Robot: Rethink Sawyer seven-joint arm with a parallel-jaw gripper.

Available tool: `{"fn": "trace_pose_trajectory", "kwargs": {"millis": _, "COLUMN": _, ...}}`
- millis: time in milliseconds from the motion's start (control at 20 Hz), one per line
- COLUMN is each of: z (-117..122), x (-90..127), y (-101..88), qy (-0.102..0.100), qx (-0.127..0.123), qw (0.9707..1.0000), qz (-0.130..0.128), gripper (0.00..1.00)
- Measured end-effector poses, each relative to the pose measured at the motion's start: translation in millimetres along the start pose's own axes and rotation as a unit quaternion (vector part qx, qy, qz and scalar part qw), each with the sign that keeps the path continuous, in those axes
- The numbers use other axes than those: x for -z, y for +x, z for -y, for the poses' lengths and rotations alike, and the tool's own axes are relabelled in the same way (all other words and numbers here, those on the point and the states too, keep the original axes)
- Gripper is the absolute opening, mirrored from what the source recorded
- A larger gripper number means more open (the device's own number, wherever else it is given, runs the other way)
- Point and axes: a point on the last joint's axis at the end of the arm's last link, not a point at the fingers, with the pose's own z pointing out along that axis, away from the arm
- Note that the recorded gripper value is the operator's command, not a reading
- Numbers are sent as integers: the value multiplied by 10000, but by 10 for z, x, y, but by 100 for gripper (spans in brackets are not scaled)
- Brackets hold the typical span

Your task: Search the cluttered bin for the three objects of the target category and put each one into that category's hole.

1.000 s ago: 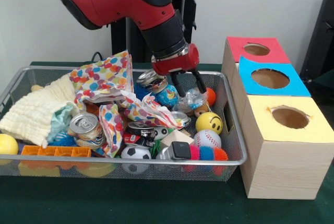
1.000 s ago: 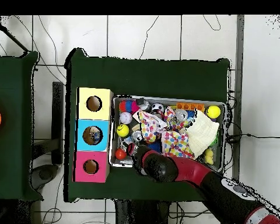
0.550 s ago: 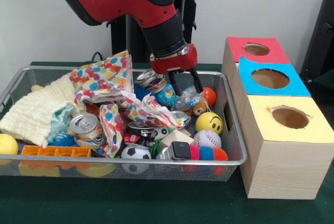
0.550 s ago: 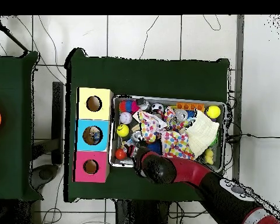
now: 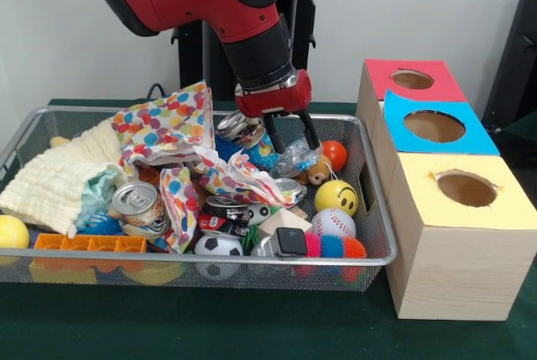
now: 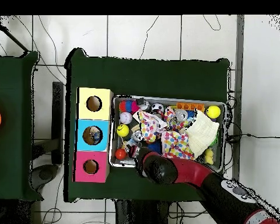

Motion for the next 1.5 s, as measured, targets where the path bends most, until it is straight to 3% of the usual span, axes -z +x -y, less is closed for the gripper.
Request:
{"fn": "trace_pose_trajectory", "kwargs": {"millis": 900, "z": 141, "x": 95, "y": -71, "qy": 56, "qx": -114, "qw": 9999, "qz": 46, "gripper": 100}}
{"fn": "trace_pose_trajectory", "kwargs": {"millis": 1500, "z": 84, "x": 249, "y": -213, "qy": 170, "qx": 5, "qw": 9995, "qz": 253, "gripper": 100}}
